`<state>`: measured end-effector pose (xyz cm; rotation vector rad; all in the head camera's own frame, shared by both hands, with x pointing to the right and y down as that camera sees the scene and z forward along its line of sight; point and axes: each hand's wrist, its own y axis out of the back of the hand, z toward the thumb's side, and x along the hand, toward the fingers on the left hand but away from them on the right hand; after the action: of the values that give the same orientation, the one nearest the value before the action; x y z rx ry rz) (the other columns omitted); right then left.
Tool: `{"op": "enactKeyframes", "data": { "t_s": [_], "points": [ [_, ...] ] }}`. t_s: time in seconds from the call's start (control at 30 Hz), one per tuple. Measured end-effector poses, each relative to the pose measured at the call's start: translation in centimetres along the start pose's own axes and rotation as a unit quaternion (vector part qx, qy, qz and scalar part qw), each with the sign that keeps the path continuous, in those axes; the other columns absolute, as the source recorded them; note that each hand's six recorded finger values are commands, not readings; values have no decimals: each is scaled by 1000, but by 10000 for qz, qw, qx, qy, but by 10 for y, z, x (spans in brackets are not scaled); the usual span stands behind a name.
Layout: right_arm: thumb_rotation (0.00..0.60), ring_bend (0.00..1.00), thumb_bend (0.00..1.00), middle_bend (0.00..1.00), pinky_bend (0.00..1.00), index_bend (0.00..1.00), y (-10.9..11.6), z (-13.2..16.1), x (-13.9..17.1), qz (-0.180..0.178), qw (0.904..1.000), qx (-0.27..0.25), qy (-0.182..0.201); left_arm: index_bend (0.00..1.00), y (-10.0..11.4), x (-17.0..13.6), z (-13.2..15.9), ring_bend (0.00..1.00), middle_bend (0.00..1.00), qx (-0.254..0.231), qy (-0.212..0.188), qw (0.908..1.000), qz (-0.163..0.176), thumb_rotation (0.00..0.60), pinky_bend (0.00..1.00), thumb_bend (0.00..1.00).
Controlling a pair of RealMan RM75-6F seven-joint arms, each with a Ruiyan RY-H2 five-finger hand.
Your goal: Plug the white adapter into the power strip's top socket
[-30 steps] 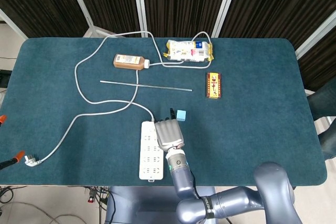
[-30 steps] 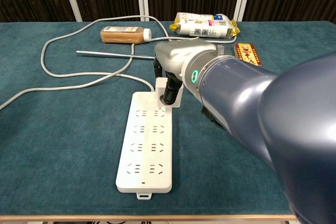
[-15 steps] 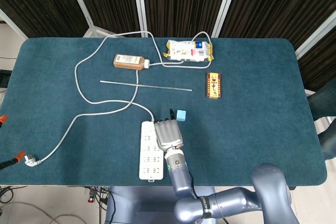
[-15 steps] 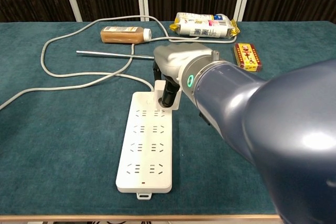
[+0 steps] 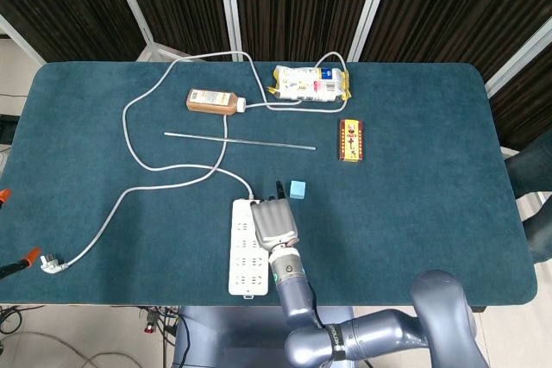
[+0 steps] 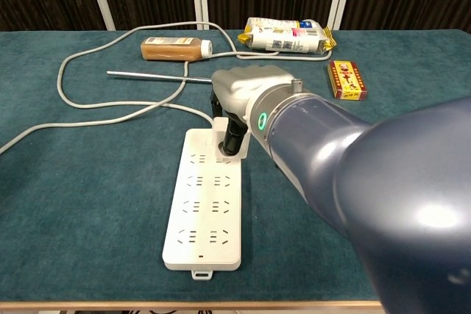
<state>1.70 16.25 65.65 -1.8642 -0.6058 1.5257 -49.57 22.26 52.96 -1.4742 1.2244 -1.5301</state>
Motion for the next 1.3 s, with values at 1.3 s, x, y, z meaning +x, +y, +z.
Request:
{"op": "enactKeyframes", "data": {
  "t_s": [1.3],
  "points": [
    [600,387,559,551,46,659,-7,0,-5,10,9999,105,-67,109,0,1,0,0,0,20,39,10000,14,600,0,123]
  ]
}}
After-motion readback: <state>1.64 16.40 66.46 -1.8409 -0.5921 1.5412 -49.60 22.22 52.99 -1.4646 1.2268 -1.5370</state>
